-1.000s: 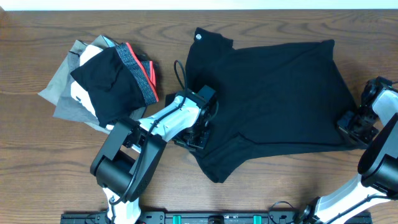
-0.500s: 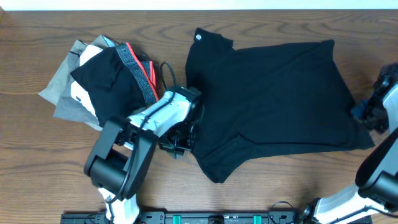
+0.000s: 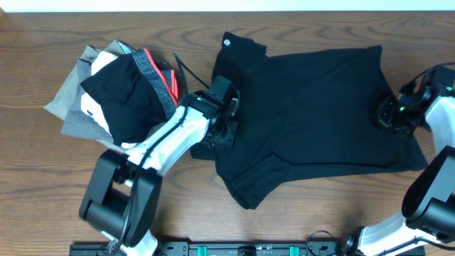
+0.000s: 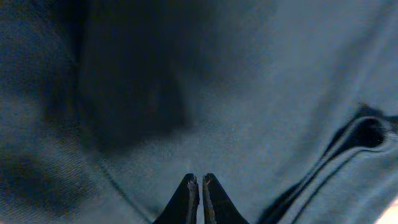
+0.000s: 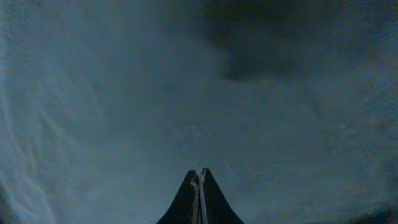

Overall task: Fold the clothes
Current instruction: 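Drag the shirt's left side up-left with the left gripper to straighten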

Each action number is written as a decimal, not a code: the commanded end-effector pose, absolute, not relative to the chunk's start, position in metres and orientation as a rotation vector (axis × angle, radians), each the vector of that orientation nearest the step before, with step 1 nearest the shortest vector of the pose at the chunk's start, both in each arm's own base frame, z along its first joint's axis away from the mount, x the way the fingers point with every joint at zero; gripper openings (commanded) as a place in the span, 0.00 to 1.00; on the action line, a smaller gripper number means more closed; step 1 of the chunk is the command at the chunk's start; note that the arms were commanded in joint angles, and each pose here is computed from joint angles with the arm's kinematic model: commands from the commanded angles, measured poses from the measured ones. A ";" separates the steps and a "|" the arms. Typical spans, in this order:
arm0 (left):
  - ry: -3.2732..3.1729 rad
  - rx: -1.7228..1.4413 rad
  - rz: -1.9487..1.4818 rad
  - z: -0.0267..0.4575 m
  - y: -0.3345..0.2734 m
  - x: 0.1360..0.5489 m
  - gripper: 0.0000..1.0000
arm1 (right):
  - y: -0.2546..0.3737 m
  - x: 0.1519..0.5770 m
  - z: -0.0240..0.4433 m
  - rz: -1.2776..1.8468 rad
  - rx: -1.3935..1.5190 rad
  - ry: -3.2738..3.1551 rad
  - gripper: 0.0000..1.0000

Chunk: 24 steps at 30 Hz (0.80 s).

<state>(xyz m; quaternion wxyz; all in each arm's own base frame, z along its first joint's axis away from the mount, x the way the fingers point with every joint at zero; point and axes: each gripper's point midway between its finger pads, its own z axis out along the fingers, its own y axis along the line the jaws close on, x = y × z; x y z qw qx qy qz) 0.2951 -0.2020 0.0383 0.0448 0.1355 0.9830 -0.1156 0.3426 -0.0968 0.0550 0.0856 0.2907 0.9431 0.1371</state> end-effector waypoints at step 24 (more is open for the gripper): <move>3.368 0.185 0.425 -0.005 -0.075 0.246 0.06 | -0.099 0.388 0.059 0.411 0.790 2.625 0.01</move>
